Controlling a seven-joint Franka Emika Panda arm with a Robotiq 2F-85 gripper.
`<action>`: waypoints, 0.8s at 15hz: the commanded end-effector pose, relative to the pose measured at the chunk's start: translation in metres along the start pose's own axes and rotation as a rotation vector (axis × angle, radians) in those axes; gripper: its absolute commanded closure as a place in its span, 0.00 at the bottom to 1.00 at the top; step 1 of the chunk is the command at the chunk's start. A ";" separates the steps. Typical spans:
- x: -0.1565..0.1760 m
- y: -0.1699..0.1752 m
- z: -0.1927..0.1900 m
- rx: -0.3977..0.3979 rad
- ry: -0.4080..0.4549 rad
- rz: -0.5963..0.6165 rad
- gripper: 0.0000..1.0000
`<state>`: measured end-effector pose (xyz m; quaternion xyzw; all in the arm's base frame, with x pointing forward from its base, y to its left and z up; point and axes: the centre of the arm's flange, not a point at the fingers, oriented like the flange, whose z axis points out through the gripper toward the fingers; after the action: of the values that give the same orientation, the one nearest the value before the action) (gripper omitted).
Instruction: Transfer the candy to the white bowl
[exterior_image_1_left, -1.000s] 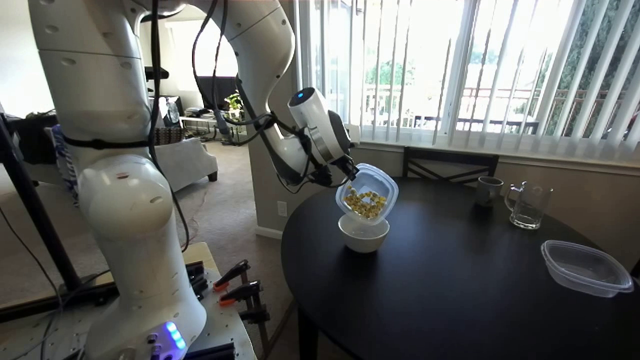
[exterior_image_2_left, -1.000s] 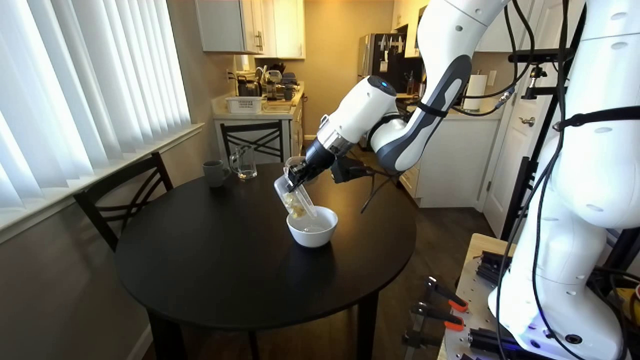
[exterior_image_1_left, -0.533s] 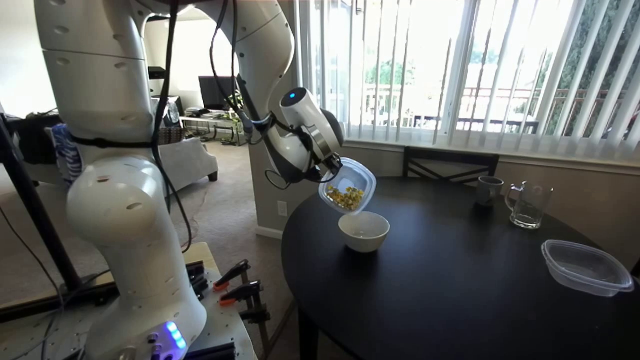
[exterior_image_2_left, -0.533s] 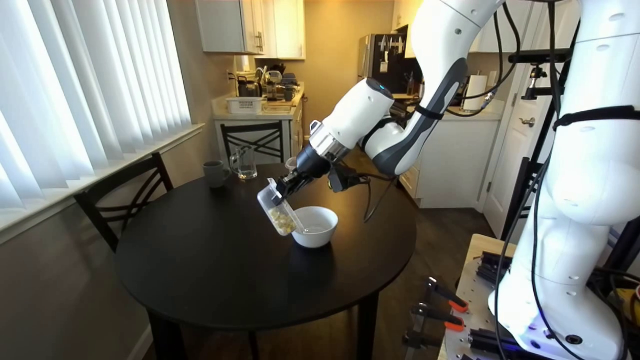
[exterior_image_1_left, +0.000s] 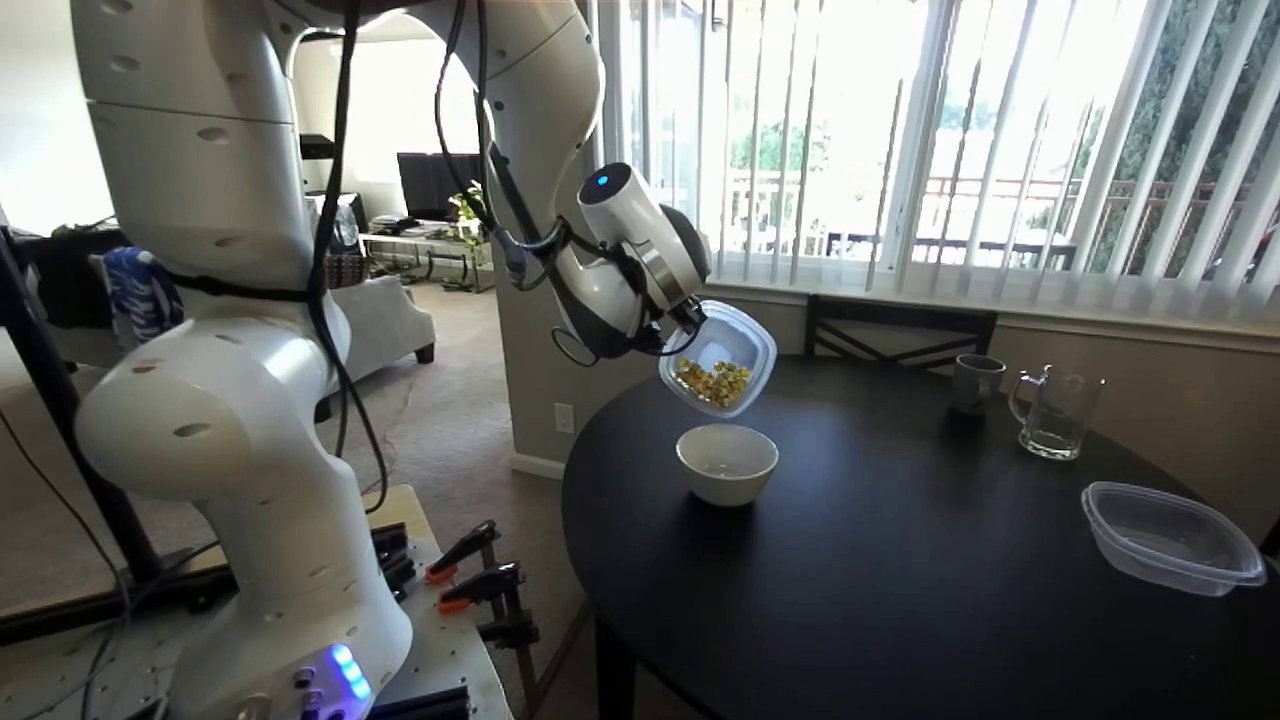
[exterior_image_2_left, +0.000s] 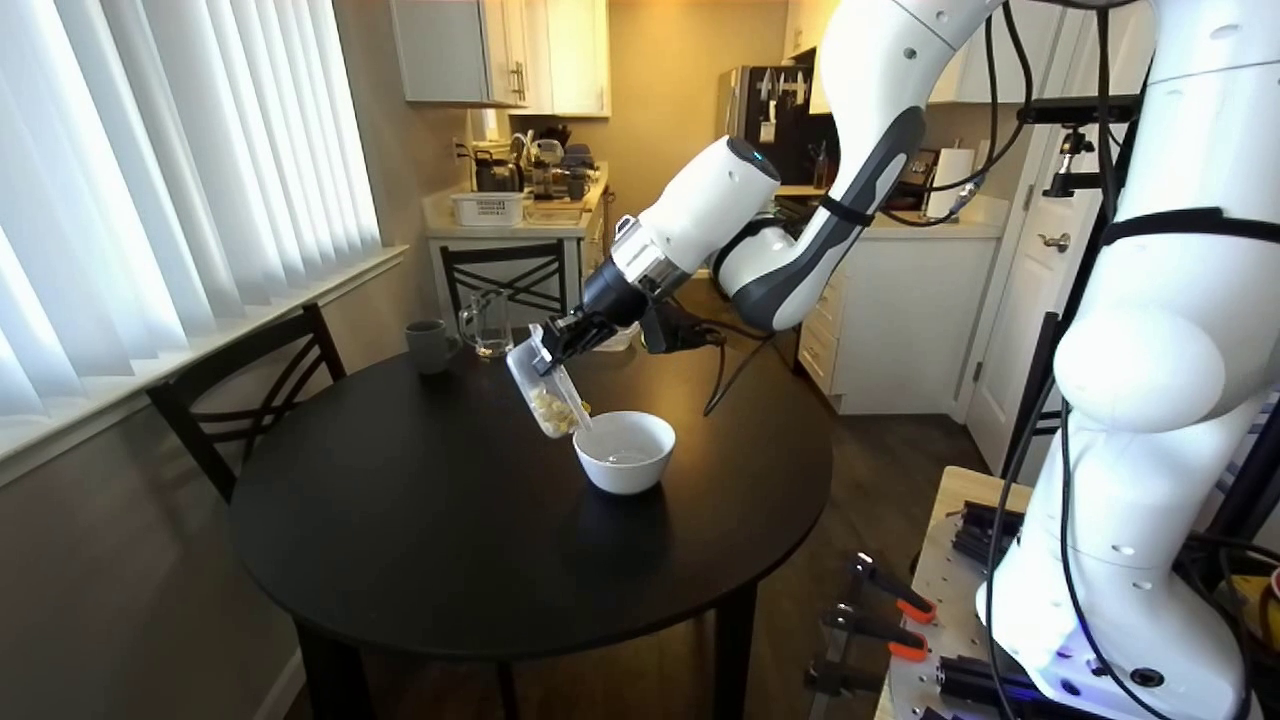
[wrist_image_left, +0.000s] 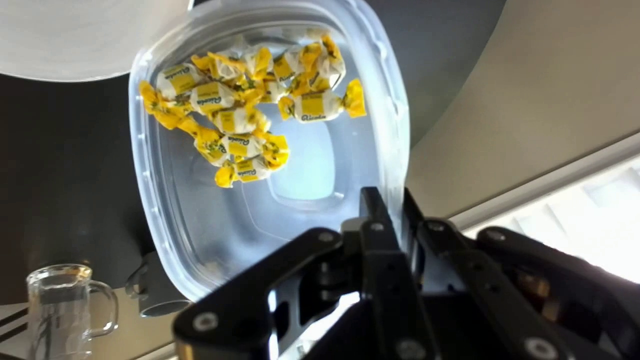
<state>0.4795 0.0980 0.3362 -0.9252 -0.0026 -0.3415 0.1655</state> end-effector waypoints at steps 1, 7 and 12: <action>-0.007 0.037 -0.021 -0.048 0.003 0.050 0.98; -0.018 0.059 -0.038 -0.017 -0.011 0.098 0.98; -0.020 0.056 -0.046 0.079 0.034 0.139 0.98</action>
<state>0.4838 0.0642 0.3341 -0.9217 0.0423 -0.3386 0.1842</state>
